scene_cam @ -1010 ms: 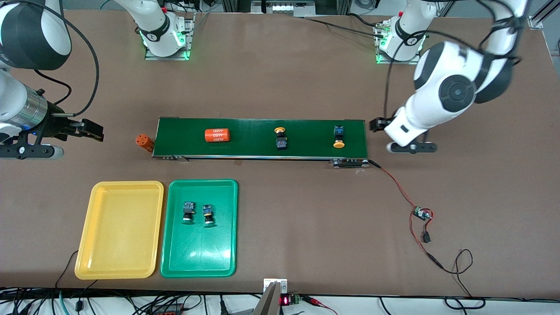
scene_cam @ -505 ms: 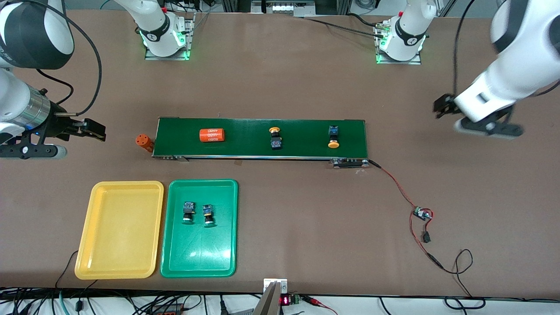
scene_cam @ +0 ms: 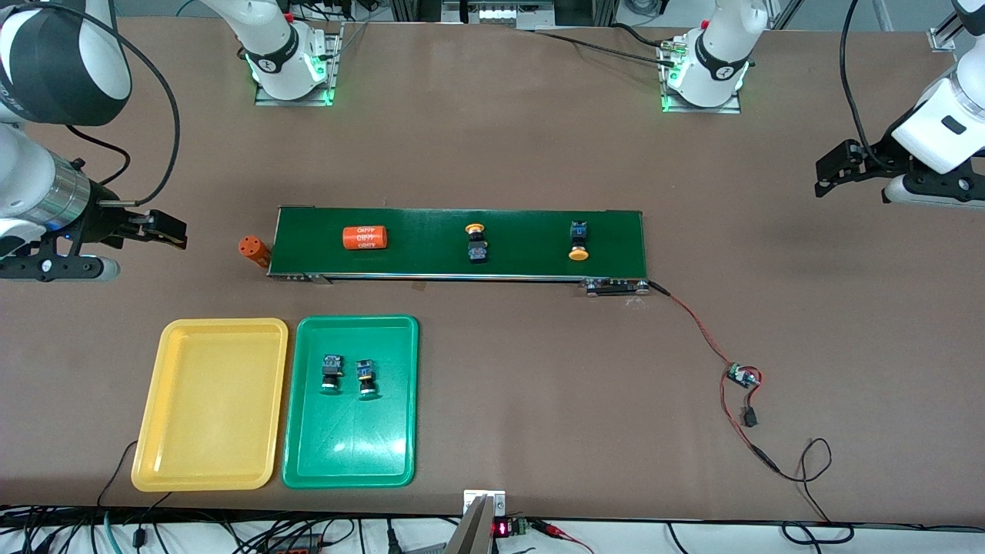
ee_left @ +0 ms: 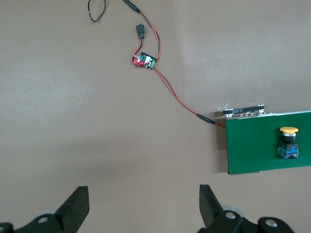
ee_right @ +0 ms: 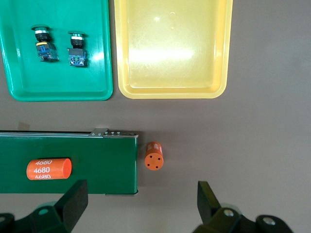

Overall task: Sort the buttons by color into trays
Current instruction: 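Reach the right gripper to the belt and grasp a yellow button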

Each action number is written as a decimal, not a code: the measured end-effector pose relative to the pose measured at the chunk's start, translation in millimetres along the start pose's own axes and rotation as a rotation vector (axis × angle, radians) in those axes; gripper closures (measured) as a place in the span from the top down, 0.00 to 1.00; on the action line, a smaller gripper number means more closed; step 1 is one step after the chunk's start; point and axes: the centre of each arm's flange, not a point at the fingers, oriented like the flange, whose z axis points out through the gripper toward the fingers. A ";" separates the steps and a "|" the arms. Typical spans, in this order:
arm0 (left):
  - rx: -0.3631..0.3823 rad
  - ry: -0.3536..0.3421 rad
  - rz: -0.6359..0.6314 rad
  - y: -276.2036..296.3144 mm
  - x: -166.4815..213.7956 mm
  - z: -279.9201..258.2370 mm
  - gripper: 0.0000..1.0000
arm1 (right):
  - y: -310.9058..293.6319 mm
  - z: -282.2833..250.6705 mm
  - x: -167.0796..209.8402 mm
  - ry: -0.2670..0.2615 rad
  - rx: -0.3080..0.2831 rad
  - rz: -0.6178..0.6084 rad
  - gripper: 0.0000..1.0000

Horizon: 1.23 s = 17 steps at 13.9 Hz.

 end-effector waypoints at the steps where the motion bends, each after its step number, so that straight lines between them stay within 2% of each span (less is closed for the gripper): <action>1: 0.001 -0.007 0.001 0.4 -0.8 -0.4 1.00 | -0.2 0.8 0.0 -0.003 0.000 0.000 1.00; 9: 0.011 -0.034 0.049 23.4 -4.6 -15.2 1.00 | -27.3 31.9 12.0 -0.045 0.055 -0.024 1.00; 15: 0.013 -0.090 0.066 32.0 -10.1 -10.2 1.00 | -84.6 65.0 16.8 -0.079 0.071 -0.093 1.00; 17: 0.013 -0.094 0.078 38.5 -8.7 -8.0 1.00 | -111.7 80.6 15.0 -0.069 0.068 -0.099 1.00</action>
